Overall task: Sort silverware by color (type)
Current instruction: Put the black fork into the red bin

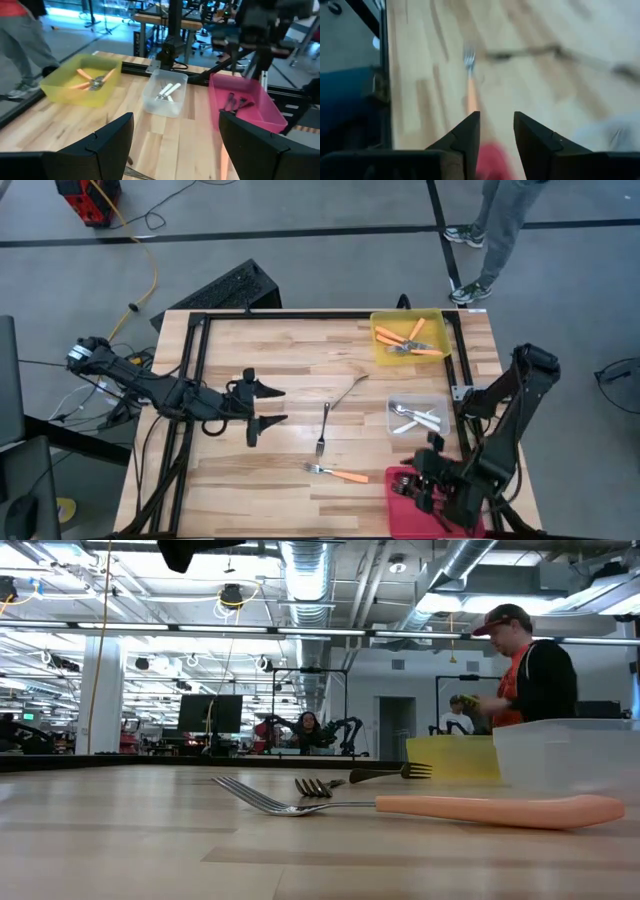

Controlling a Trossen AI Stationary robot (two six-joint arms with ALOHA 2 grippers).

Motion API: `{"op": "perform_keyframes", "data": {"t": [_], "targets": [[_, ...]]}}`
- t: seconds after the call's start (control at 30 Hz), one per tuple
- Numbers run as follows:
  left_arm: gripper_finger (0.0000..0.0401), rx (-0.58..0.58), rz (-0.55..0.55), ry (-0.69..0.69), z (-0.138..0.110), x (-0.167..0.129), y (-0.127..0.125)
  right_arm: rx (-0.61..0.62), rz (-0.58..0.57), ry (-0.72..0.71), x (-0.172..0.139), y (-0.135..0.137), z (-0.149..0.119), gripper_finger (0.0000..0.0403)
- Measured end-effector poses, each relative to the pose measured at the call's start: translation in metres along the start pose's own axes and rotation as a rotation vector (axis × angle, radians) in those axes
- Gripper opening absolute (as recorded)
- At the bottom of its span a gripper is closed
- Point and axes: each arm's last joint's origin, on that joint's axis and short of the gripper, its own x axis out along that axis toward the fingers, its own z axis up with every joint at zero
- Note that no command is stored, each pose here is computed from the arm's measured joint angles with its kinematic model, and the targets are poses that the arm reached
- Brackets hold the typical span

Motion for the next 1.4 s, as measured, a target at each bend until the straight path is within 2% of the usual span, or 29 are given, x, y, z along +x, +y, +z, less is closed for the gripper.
{"op": "perform_keyframes", "data": {"t": [0.23,0.47,0.77,0.97,1.17,1.23,1.4], "targets": [[0.0275,-0.009,0.033,0.035,-0.003,0.017,0.013,-0.186,-0.015,-0.149,-0.006,-0.025,0.047,0.0143],[0.0275,0.037,0.030,0.083,-0.015,0.050,0.022,-0.330,-0.029,-0.201,-0.014,-0.044,0.072,0.0143],[0.0275,0.013,-0.095,0.055,-0.016,0.074,0.034,-0.450,-0.061,-0.273,-0.022,-0.068,0.092,0.0143],[0.0275,0.018,-0.091,0.053,-0.015,0.074,0.036,-0.433,-0.067,-0.377,-0.014,-0.096,0.095,0.0143],[0.0275,0.030,-0.093,0.055,-0.015,0.074,0.036,-0.397,0.134,-0.560,0.001,-0.119,0.099,0.0143],[0.0275,0.039,-0.093,0.050,-0.015,0.074,0.036,-0.397,0.168,-0.622,0.009,-0.126,0.099,0.0143],[0.0275,0.045,-0.094,0.049,-0.015,0.073,0.036,-0.347,0.114,-0.708,0.033,-0.148,0.101,0.0143]]}}
